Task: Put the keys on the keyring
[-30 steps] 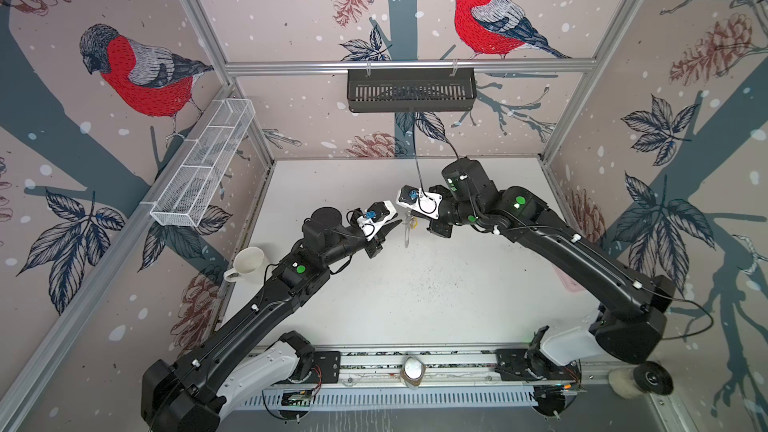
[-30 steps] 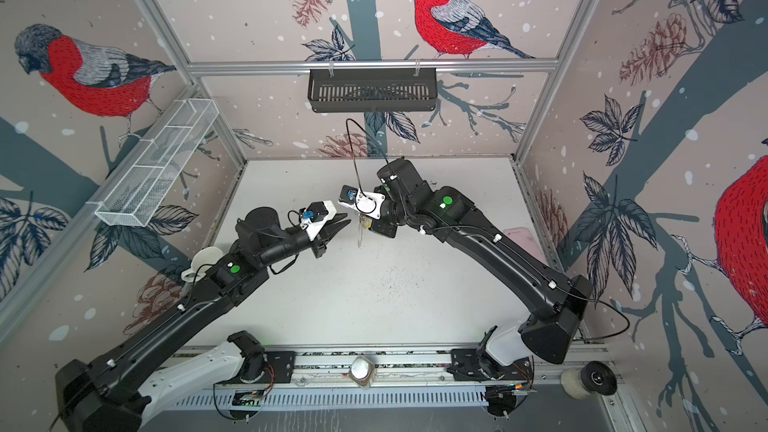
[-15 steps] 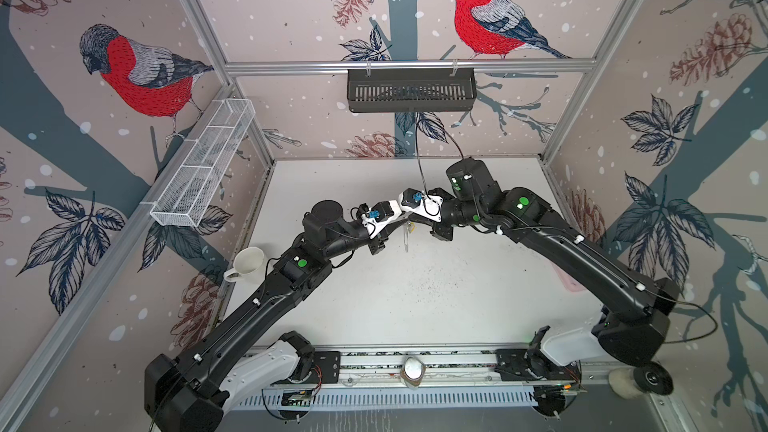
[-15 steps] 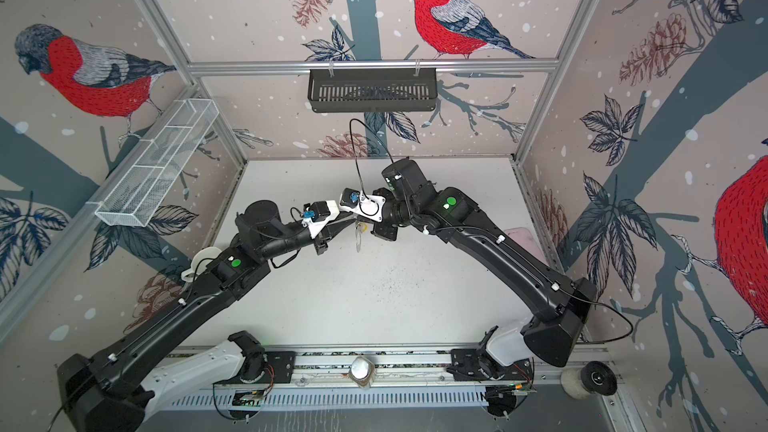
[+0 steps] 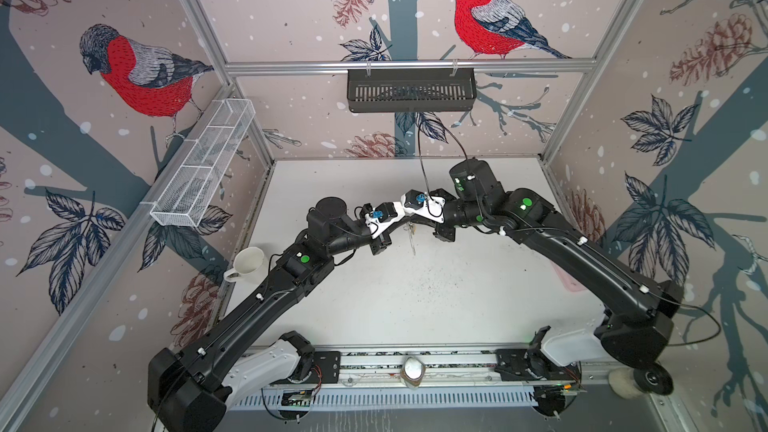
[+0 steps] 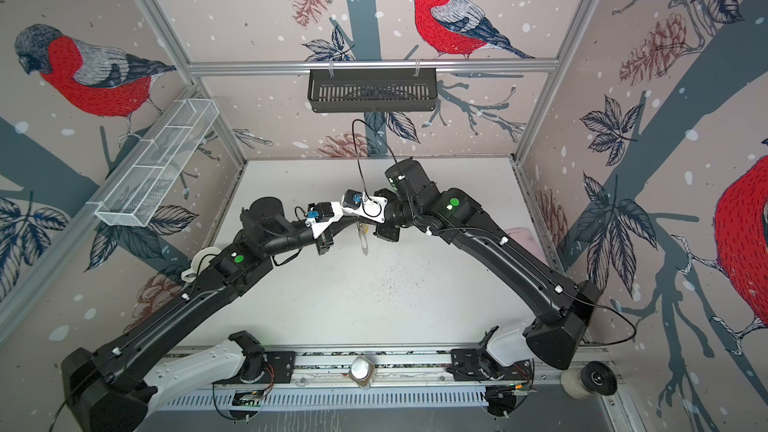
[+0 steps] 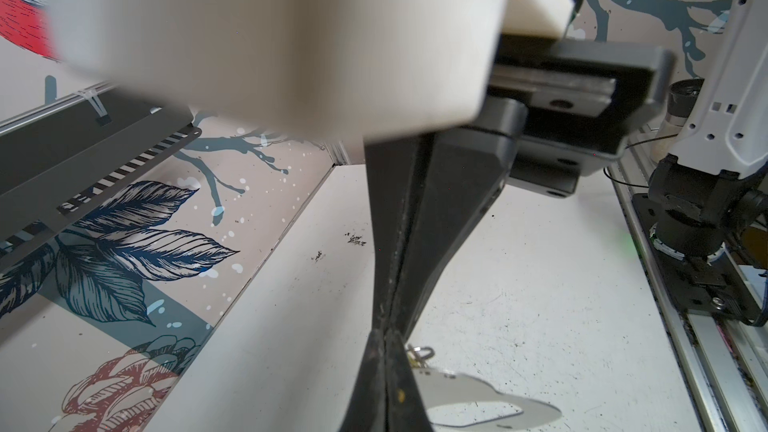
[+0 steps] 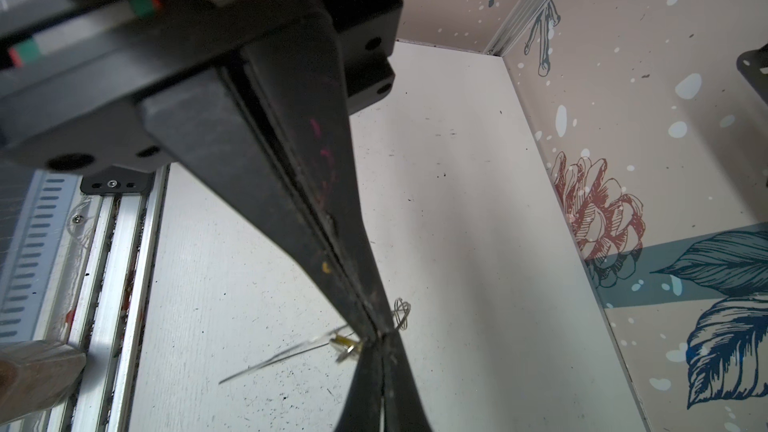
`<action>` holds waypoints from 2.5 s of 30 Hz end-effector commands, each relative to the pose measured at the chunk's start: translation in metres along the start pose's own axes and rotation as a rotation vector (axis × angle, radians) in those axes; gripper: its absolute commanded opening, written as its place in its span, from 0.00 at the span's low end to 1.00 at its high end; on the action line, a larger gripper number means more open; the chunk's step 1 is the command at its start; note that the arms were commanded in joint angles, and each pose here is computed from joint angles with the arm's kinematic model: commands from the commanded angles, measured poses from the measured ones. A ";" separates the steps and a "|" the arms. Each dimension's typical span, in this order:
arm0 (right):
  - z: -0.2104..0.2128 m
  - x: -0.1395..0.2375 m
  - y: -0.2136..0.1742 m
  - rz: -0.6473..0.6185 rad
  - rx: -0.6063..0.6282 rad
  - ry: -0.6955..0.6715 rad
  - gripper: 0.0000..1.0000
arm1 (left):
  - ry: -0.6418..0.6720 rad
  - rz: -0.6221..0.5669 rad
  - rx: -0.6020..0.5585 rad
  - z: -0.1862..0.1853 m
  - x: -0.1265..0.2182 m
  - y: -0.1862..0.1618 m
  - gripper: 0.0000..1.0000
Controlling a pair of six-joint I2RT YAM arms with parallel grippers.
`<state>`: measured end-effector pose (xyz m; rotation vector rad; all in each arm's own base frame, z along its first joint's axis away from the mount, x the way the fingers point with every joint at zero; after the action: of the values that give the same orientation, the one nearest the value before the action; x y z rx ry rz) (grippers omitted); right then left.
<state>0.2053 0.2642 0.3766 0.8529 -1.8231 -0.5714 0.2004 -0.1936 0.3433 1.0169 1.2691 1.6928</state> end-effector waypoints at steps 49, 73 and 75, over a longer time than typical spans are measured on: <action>0.015 -0.011 -0.030 -0.329 -0.132 -0.089 0.14 | -0.114 -0.279 0.133 0.010 0.006 -0.019 0.00; 0.023 -0.028 -0.024 -0.430 -0.106 0.028 0.21 | -0.171 -0.371 0.158 0.001 0.015 -0.022 0.00; 0.022 -0.027 -0.024 -0.434 -0.105 0.025 0.21 | -0.174 -0.376 0.156 0.000 0.016 -0.021 0.00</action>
<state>0.1999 0.2672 0.3265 1.1121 -1.5937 -0.8995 0.2013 -0.1762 0.3157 0.9812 1.4317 1.2306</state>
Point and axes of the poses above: each gripper's point midway between its finger pads, its own x axis back along the fingers, its own z axis along the line the jaws close on, y = z × x, the point moved 9 cm from there along x, back along the fingers, and after that the axes turned 8 degrees about x, right-handed, at the moved point
